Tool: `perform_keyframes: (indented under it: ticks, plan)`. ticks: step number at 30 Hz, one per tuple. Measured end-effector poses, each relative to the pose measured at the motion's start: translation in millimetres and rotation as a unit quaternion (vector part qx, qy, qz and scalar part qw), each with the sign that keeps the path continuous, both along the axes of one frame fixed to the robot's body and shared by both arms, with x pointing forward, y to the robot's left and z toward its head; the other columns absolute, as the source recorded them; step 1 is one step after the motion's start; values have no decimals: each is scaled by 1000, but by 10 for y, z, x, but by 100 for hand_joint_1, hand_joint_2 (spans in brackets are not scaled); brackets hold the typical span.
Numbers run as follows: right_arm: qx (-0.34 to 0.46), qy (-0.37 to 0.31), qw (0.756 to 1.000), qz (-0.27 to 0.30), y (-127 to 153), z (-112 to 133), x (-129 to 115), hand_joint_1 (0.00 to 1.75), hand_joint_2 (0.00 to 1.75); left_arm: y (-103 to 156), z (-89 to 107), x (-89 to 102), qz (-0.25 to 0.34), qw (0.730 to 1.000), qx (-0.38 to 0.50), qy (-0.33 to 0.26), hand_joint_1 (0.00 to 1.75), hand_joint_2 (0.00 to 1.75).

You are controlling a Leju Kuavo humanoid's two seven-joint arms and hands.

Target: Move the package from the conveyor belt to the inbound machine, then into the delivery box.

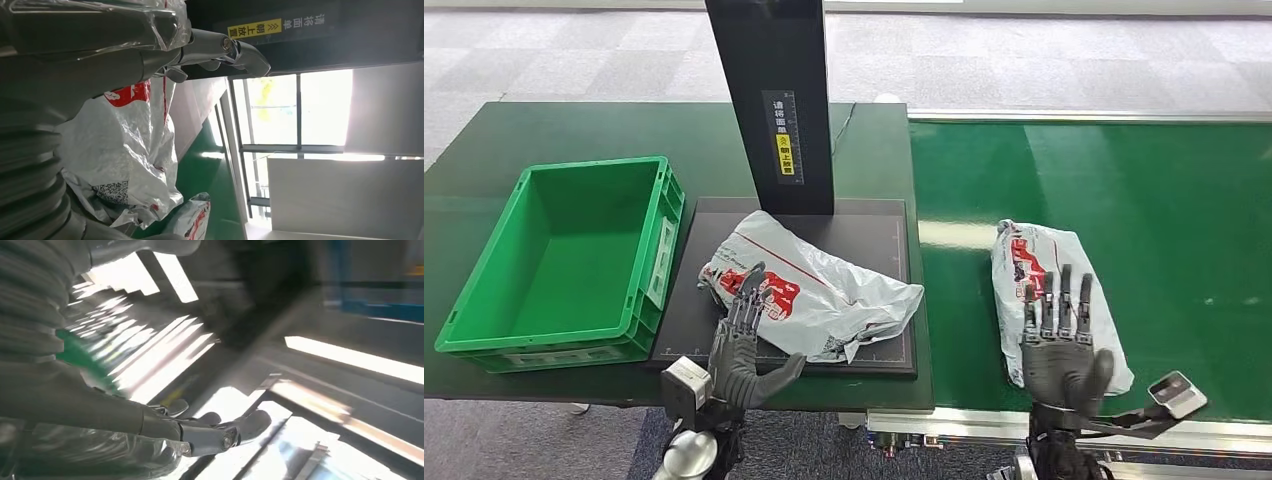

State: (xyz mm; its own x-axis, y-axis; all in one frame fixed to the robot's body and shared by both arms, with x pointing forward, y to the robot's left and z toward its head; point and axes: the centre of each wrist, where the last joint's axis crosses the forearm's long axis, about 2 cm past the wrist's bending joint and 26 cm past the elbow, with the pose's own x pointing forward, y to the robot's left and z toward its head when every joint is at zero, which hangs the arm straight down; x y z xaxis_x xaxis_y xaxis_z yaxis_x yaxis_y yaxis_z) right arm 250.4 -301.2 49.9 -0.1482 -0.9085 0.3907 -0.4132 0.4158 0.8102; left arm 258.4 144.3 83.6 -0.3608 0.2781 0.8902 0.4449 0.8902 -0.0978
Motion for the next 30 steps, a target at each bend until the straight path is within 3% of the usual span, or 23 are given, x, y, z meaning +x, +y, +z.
perform_keyframes:
  ticks: [2, 4, 6, 8, 10, 17, 20, 26, 30]
  plan:
    - [-183, -3, 983, 37, 37, -15, 2, 0, 175, -8, 11, 9, 0, 1000, 1, -2, 0, 175]
    - [-318, -5, 948, 15, 33, -14, 20, 0, 175, -14, 27, 17, 3, 1000, 2, -3, 0, 175]
    - [-431, -2, 897, -97, 10, 53, 81, 0, 175, -12, 51, 27, 11, 1000, 5, -2, 0, 175]
    - [-522, -4, 819, -238, -9, 185, 152, 0, 175, -5, 77, 40, 18, 1000, 8, -2, 0, 175]
    - [-558, -10, 764, -324, 2, 305, 192, 0, 175, -2, 97, 51, 22, 1000, 9, -3, 0, 175]
    - [-599, -46, 661, -450, 72, 442, 127, 0, 175, 1, 144, 108, 31, 999, 10, -9, 0, 175]
    - [-596, -42, 644, -477, 79, 451, 89, 0, 175, 0, 166, 138, 44, 999, 21, -15, 0, 175]
    - [-582, -13, 668, -463, 97, 450, 77, 0, 175, -8, 170, 171, 92, 990, 99, -30, 0, 175]
    - [-582, -8, 680, -447, 106, 438, 74, 0, 175, -20, 151, 198, 158, 957, 237, -55, 0, 175]
